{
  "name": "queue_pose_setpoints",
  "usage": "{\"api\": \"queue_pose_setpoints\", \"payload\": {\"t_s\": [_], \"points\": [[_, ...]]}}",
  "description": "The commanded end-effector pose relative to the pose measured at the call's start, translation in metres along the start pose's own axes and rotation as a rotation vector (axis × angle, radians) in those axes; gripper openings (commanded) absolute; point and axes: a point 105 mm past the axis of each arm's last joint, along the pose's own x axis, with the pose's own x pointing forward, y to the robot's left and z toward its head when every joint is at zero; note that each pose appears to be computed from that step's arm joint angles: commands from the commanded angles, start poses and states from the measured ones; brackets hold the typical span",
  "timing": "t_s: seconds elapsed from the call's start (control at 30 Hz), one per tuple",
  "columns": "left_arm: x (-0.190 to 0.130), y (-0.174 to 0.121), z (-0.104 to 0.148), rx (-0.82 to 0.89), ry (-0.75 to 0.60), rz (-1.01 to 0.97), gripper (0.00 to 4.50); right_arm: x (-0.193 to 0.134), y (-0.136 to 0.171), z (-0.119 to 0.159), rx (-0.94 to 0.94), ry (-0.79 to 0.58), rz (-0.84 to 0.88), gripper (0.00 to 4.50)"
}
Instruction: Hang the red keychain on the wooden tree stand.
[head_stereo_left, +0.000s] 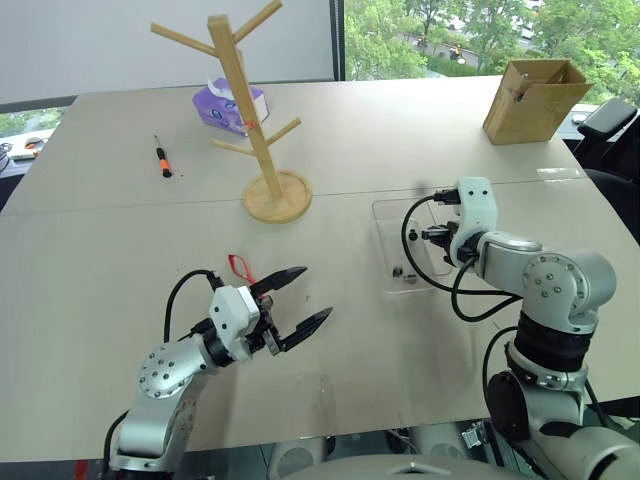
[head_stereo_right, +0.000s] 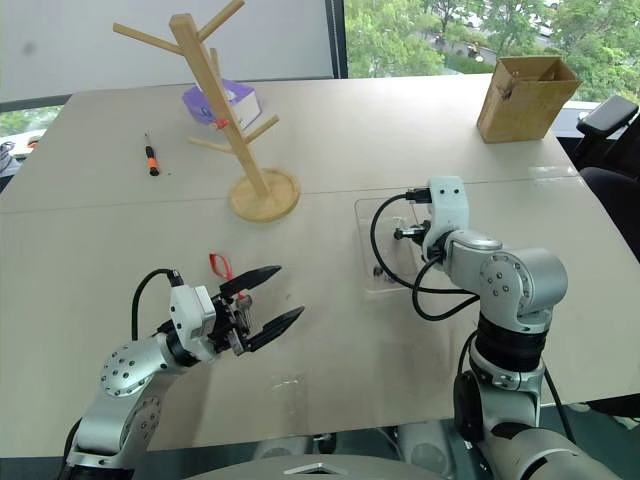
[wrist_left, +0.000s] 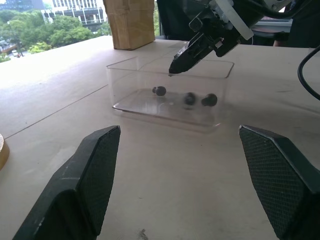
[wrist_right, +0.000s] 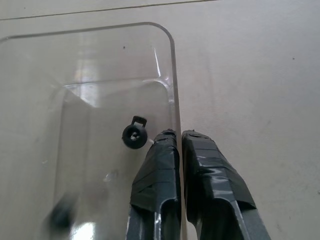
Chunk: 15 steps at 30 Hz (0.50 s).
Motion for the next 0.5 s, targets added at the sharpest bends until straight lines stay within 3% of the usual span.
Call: {"api": "queue_pose_setpoints", "payload": {"t_s": [0.03, 0.27, 0.4, 0.5], "points": [[0.002, 0.0, 0.009, 0.039, -0.031, -0.004, 3.92, -0.004, 0.0, 0.007, 0.0, -0.028, 0.004, 0.05], [0.004, 0.0, 0.009, 0.035, -0.034, 0.008, 3.92, -0.012, -0.014, 0.042, 0.014, -0.114, -0.038, 0.05], [0.006, -0.002, 0.01, 0.032, -0.039, 0.01, 3.92, -0.02, -0.081, 0.099, 0.133, -0.267, -0.205, 0.05], [0.007, -0.003, 0.009, 0.03, -0.038, 0.012, 3.92, -0.023, -0.118, 0.114, 0.155, -0.278, -0.289, 0.05]]}}
